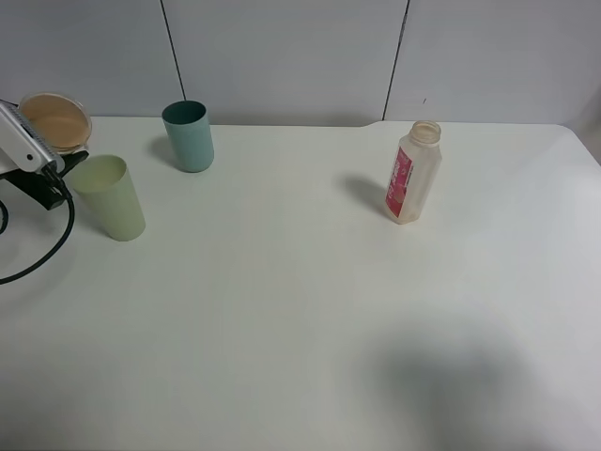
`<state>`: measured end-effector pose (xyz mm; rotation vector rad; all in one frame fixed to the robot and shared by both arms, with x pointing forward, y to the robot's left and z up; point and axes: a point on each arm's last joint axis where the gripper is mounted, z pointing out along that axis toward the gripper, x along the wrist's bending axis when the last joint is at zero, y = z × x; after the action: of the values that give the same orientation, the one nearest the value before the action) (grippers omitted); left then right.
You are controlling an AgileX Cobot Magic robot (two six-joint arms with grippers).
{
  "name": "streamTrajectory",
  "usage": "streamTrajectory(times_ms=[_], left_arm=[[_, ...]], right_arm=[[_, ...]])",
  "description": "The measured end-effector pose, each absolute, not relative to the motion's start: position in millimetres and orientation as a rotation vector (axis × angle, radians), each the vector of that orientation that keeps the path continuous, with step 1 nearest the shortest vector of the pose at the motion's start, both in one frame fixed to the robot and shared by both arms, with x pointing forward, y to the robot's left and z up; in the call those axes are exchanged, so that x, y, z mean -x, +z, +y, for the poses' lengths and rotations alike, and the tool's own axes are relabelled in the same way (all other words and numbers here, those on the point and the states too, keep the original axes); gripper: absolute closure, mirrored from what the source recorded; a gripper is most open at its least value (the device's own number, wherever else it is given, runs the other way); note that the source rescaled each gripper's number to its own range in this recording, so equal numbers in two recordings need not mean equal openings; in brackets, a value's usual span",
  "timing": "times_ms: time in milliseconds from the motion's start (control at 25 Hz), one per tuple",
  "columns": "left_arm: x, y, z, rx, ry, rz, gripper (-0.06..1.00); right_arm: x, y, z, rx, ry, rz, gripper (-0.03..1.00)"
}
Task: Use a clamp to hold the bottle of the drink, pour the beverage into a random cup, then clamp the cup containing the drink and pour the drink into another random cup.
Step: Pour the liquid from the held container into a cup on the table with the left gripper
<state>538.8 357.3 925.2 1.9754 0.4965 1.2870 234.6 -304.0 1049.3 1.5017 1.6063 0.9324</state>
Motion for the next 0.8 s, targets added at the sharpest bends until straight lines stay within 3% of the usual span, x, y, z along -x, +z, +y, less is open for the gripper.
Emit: streamTrajectory(times_ms=[800], left_arm=[[-538.9,925.9,357.0,-2.016,1.356,0.393,0.93]], right_arm=[[-234.6,1049.3,-304.0,-1.502,0.932,1.606,-0.03]])
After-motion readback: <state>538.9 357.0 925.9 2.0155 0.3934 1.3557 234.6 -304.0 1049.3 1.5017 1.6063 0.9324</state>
